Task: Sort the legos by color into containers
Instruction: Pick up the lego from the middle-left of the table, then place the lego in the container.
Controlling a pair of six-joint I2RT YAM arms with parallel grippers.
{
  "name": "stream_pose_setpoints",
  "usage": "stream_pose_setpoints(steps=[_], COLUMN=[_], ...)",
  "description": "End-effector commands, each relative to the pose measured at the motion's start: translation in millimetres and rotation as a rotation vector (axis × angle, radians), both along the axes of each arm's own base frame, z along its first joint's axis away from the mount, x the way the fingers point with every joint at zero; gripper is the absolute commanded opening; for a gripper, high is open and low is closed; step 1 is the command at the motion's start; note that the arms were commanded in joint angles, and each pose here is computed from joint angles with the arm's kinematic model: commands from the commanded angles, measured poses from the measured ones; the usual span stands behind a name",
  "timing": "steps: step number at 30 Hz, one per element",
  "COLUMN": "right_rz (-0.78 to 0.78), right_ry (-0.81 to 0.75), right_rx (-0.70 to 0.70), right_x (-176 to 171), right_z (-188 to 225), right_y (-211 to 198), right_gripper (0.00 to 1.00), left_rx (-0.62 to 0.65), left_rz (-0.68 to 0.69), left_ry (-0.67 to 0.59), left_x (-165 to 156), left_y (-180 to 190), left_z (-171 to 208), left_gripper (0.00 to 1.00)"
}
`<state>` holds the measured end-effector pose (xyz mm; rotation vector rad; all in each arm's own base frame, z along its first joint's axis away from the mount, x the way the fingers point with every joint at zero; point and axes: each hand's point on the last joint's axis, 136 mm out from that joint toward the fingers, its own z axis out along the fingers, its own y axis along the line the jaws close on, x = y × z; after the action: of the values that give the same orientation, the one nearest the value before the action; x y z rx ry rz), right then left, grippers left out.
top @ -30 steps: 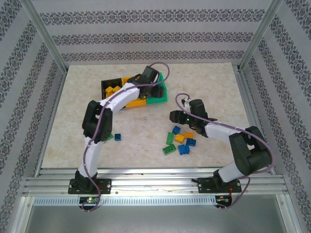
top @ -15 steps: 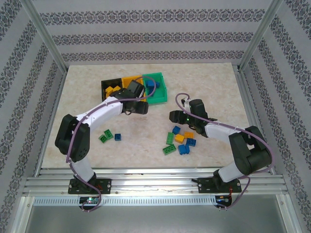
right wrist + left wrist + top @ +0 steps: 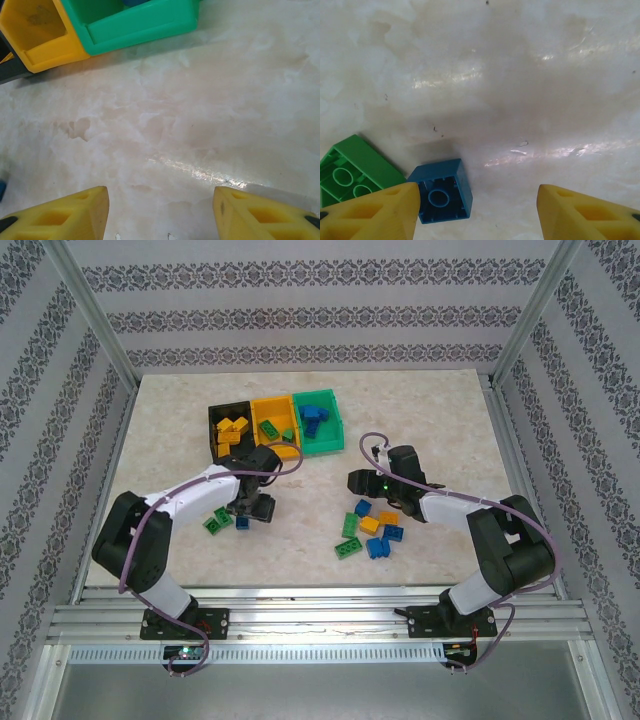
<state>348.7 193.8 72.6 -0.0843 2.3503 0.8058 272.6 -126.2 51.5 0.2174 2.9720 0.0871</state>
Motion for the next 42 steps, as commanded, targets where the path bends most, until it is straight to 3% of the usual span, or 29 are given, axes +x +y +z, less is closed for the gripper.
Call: stream_pose_setpoints(steps=[1, 4, 8, 17, 20, 24, 26, 29, 36, 42], right_rz=[-0.002, -0.004, -0.002, 0.002, 0.004, 0.0, 0.0, -0.001, -0.028, -0.042], right_ry=[-0.014, -0.017, -0.023, -0.016, -0.014, -0.02, -0.014, -0.026, -0.035, -0.032], right_rx=[0.028, 0.023, 0.024, 0.028, 0.027, 0.026, 0.023, 0.022, 0.004, 0.01], right_x=[9, 9, 7, 8, 8, 8, 8, 7, 10, 12], right_z=[7, 7, 9, 8, 8, 8, 8, 10, 10, 10], right_y=[3, 2, 1, 3, 3, 2, 2, 1, -8, -13], right_gripper=[0.58, 0.58, 0.58, 0.57, 0.57, 0.57, 0.57, 0.57, 0.57, 0.57], left_rx=[0.06, 0.104, 0.057, 0.011, -0.034, -0.078, -0.113, -0.16, -0.365, -0.398], left_rz=[0.037, 0.062, 0.106, 0.153, 0.148, 0.129, 0.117, 0.098, 0.061, -0.025], left_ry=[0.082, 0.056, 0.014, 0.082, 0.079, 0.094, 0.09, 0.06, -0.091, -0.149], left_x=[-13, -13, -9, -24, -21, -14, -9, 7, 82, 137], left_y=[14, 24, 28, 25, 16, 3, -5, -18, -76, -107], left_z=[-13, -14, -12, -33, -36, -38, -37, -31, -4, 31], left_gripper=[0.62, 0.61, 0.61, 0.59, 0.54, 0.37, 0.34, 0.3, 0.3, 0.31])
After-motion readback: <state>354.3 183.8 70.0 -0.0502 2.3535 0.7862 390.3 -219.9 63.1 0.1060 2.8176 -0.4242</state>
